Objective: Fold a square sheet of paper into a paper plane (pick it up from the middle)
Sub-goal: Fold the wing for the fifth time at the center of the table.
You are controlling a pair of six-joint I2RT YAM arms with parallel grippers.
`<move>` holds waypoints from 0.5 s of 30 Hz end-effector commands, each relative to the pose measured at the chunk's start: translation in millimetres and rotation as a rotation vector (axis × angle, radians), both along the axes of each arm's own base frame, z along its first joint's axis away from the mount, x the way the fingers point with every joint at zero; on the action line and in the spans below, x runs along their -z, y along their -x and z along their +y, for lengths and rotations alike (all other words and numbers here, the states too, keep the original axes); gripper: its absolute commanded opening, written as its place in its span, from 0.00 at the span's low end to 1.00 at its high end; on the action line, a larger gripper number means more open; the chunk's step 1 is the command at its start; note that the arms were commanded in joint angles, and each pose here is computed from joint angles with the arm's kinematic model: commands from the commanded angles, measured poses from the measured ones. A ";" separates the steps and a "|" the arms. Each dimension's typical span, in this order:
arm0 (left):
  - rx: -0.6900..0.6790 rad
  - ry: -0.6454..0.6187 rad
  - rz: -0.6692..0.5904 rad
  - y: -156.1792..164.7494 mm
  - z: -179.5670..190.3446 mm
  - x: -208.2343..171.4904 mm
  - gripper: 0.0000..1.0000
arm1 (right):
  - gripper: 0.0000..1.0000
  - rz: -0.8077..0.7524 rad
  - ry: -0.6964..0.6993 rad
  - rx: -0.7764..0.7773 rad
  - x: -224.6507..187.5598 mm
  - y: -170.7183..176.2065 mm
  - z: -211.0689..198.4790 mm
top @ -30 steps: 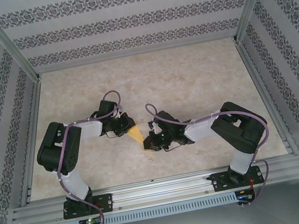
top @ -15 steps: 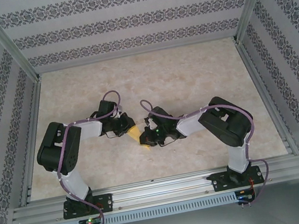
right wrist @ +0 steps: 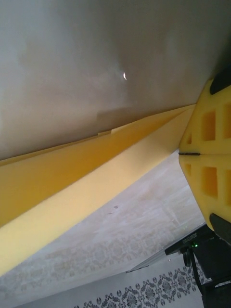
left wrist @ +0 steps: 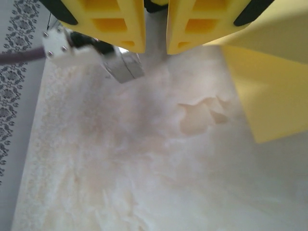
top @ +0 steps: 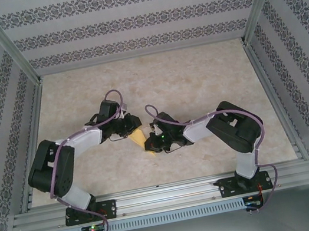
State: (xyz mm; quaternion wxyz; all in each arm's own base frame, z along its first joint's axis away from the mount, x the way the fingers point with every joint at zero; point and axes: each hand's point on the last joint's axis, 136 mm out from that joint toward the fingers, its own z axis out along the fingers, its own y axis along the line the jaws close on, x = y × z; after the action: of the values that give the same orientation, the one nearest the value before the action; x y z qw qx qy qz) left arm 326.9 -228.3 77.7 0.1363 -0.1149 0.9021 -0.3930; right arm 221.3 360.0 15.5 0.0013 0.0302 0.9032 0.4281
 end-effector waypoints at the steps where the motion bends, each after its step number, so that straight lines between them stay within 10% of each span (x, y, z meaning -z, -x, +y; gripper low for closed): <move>1: -0.038 -0.041 0.058 17.0 4.9 22.0 0.20 | 0.00 0.111 0.148 0.031 42.1 20.2 -19.5; 15: 0.000 -0.034 0.092 41.6 -14.0 47.9 0.20 | 0.00 0.120 0.154 0.051 45.0 21.7 -25.2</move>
State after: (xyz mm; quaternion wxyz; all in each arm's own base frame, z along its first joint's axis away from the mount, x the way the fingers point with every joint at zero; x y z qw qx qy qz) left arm 283.7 -242.8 35.9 0.0876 -0.1207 0.9151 -0.3748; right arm 222.0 360.9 15.8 -0.0048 0.0448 0.9019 0.4296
